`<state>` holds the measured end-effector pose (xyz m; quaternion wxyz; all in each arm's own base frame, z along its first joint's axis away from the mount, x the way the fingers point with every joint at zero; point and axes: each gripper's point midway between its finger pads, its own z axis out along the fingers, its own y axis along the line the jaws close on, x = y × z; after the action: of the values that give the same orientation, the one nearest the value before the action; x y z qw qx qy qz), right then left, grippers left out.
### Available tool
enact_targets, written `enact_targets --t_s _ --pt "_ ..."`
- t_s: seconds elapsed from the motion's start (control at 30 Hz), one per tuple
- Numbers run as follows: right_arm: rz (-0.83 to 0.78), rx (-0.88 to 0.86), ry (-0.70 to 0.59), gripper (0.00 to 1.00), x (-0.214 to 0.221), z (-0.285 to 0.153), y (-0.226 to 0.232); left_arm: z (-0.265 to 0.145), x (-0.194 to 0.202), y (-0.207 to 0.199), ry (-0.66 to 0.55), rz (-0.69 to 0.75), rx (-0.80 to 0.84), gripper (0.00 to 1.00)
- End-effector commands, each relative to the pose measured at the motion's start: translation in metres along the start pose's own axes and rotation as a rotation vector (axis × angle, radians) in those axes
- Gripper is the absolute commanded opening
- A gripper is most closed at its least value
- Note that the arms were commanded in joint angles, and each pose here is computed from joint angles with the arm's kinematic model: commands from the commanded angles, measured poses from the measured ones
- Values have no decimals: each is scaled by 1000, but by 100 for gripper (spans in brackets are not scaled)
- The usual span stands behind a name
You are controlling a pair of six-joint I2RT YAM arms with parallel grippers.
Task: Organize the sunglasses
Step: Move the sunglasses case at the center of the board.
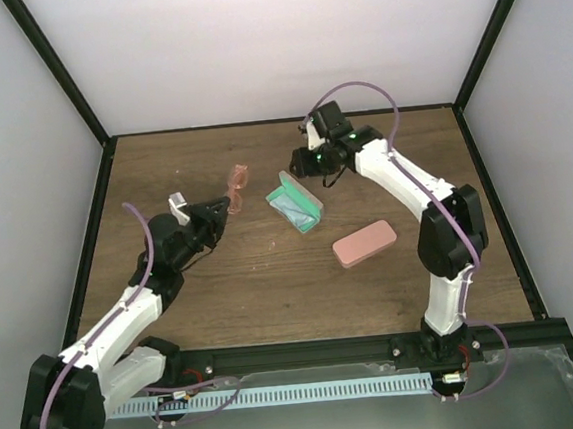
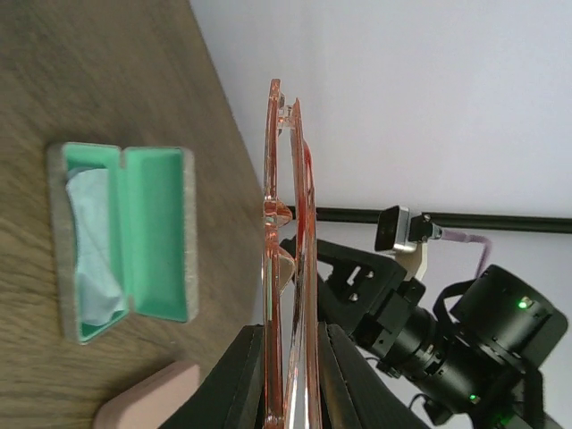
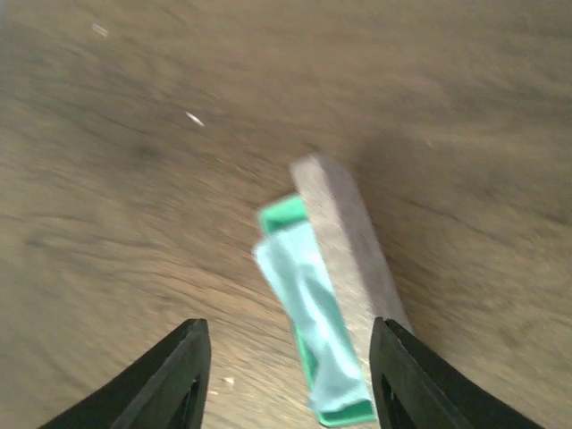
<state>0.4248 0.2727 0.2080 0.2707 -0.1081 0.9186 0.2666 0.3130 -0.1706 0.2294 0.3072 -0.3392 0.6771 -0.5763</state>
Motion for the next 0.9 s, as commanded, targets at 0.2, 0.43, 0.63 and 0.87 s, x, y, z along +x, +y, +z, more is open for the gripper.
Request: enact_targets --t_s 0.2,0.43,0.63,0.87 --pt "-246 342 137 60 42 28 -46 6 -3 -9 89 99 5 12" --pt "-274 351 182 52 55 56 -57 4 -9 -9 90 95 6 12" --pt "-297 275 182 41 58 66 -47 4 -11 -5 105 85 2 12" --pt "-330 192 194 20 71 64 -35 3 -14 -1 109 82 -9 12"
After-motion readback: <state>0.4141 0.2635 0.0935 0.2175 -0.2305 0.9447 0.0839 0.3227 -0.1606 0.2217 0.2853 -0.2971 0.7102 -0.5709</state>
